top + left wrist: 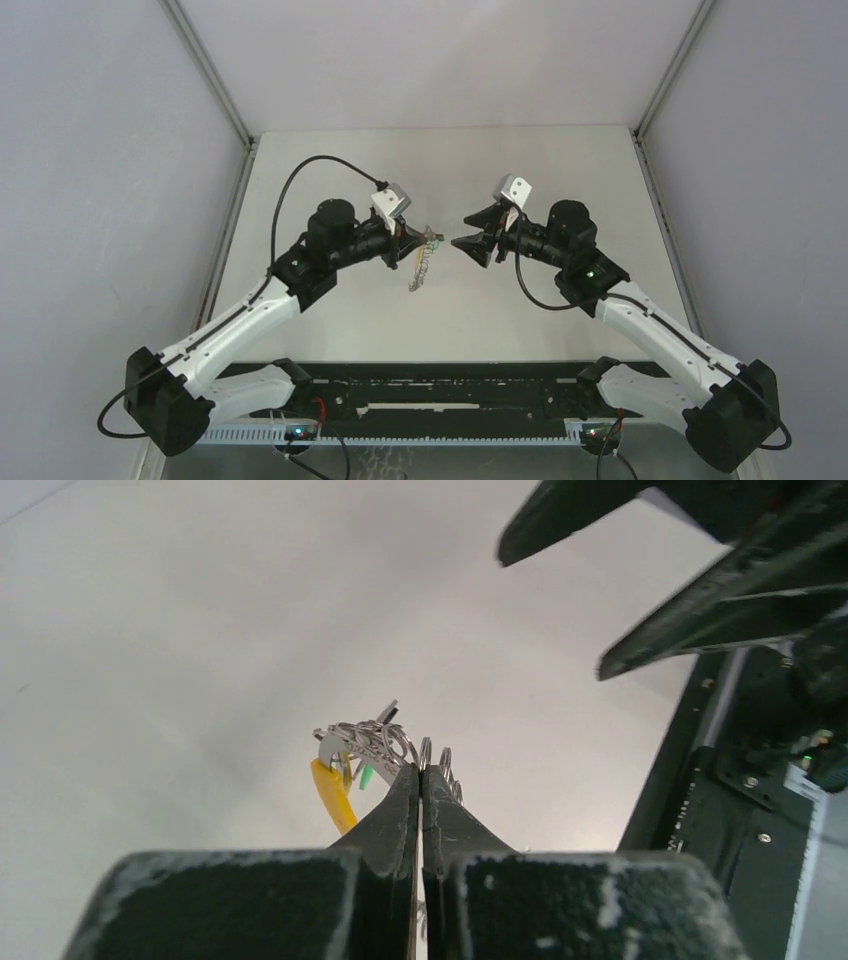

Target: Put the keys on the keyring

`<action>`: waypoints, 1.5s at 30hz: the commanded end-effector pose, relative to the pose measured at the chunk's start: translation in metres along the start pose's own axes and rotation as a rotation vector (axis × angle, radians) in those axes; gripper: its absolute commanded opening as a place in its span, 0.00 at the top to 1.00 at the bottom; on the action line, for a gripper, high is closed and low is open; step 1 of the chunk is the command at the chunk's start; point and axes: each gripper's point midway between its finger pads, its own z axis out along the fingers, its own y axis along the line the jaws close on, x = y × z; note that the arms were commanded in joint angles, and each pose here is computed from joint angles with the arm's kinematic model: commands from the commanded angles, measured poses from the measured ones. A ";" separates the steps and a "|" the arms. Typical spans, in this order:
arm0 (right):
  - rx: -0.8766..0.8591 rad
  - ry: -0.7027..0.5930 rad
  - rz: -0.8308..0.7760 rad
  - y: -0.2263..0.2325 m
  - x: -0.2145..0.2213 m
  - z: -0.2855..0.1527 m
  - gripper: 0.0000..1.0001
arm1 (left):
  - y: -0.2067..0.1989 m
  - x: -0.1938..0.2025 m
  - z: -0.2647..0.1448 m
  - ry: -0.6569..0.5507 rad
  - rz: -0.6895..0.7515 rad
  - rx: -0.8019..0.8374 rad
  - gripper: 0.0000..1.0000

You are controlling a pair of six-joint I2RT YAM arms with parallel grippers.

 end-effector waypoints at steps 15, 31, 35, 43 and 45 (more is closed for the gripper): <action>0.121 0.042 0.139 0.028 0.057 0.061 0.34 | 0.027 -0.006 -0.023 0.216 -0.098 -0.402 1.00; 0.016 0.090 0.034 0.031 0.084 0.074 0.49 | -0.004 0.003 -0.021 0.313 -0.189 -0.257 1.00; 0.007 0.115 0.010 0.028 0.091 0.072 0.62 | -0.007 0.008 -0.022 0.344 -0.199 -0.245 1.00; 0.030 0.143 -0.067 0.021 0.092 0.063 0.94 | -0.011 0.023 -0.024 0.440 -0.208 -0.225 1.00; 0.038 0.141 -0.089 0.021 0.089 0.062 0.96 | -0.012 0.026 -0.024 0.456 -0.212 -0.220 1.00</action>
